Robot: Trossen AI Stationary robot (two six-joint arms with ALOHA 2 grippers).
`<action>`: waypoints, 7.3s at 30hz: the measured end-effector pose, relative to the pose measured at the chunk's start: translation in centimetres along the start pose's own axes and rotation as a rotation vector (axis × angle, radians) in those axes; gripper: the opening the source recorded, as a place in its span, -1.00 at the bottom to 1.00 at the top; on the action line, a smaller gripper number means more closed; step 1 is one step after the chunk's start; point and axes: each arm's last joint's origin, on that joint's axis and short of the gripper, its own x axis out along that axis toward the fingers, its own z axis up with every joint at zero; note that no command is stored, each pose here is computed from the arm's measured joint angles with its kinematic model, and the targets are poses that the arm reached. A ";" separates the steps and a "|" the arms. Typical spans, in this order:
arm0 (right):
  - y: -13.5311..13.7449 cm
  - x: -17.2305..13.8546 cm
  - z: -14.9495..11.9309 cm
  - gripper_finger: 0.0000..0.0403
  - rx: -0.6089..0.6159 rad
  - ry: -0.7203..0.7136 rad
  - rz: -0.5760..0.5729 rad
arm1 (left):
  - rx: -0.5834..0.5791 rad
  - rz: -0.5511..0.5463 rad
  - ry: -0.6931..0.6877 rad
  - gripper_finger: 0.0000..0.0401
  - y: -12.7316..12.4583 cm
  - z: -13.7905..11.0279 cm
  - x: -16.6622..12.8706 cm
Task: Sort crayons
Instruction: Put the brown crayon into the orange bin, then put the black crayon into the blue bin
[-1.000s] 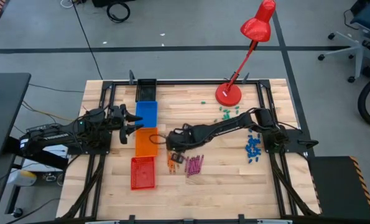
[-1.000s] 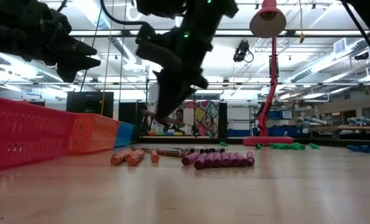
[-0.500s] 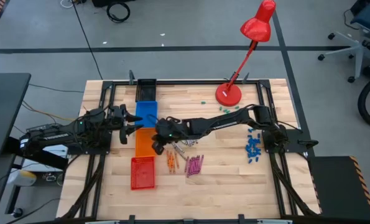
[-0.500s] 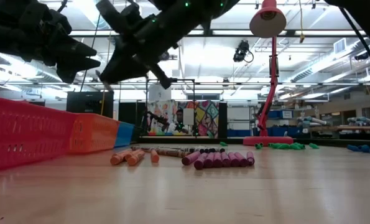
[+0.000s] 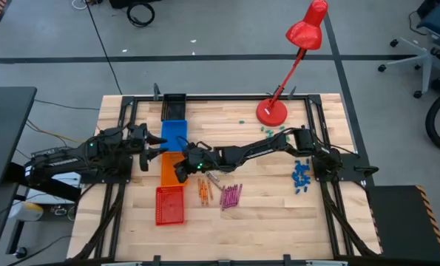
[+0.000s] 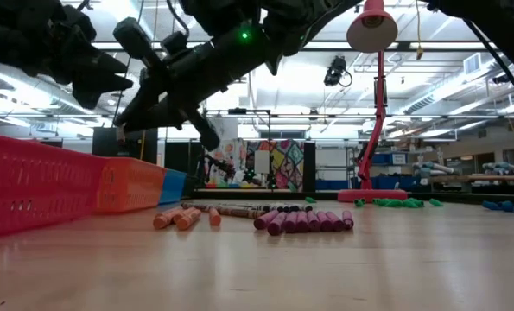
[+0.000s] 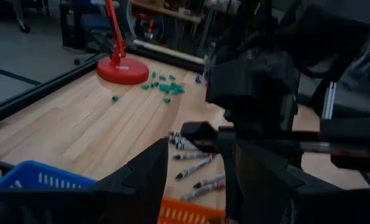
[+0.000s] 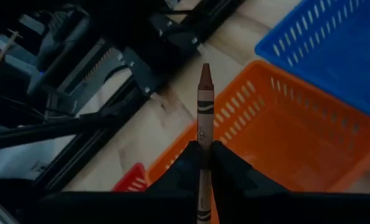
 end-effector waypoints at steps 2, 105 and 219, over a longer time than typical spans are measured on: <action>-0.1 0.0 -0.1 -0.83 0.030 0.001 -0.007 | 0.012 0.003 0.012 -0.04 -0.1 0.3 -0.2; -1.5 -13.1 -1.4 -0.53 -0.658 0.600 -0.864 | -0.001 0.162 0.286 -0.04 -11.9 0.1 9.0; -2.9 -16.0 -6.4 -0.84 -0.760 -0.013 -0.482 | 0.241 0.290 0.054 -0.04 -12.7 -2.3 15.1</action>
